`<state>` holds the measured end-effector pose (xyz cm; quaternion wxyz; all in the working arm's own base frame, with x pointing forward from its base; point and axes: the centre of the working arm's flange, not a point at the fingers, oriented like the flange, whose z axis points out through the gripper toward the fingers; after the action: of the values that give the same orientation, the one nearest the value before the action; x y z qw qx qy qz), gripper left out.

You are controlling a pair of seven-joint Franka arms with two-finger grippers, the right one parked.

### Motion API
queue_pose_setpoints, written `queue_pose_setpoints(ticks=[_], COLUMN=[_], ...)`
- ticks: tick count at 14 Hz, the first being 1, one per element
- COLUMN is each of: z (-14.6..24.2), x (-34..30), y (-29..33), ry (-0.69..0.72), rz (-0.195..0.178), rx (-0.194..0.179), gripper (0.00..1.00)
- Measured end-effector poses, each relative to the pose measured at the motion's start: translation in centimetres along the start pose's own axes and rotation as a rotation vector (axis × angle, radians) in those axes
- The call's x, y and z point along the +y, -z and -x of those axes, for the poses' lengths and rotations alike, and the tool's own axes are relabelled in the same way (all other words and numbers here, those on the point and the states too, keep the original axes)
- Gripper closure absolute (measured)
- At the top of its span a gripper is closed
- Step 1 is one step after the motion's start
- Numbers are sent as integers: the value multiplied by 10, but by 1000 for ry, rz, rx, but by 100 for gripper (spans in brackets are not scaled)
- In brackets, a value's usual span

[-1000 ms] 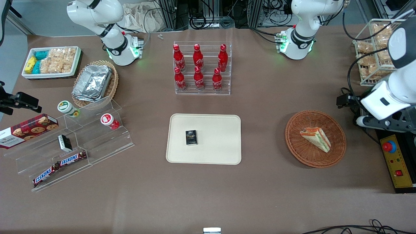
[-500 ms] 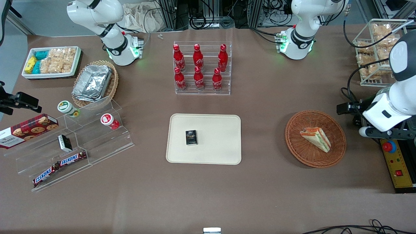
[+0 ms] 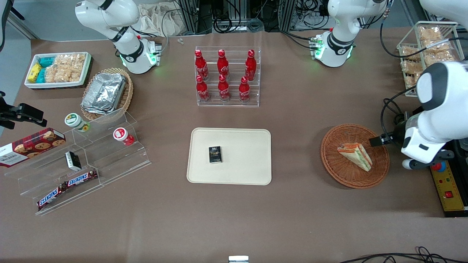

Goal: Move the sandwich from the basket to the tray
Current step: 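Lower the open left gripper over the wrapped sandwich in the basket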

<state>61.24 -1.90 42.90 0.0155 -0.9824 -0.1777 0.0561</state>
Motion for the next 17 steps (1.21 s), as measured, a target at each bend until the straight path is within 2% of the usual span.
queue_pose_setpoints(ticks=[3,6,12,17], z=[4,12,15,9], x=[2,0,-4,-6], y=[-44,-83,-134,-160], ry=[216,293,381,399], rz=[24,45,49,47], rx=[38,64,52,39], gripper=[0,0,0,0])
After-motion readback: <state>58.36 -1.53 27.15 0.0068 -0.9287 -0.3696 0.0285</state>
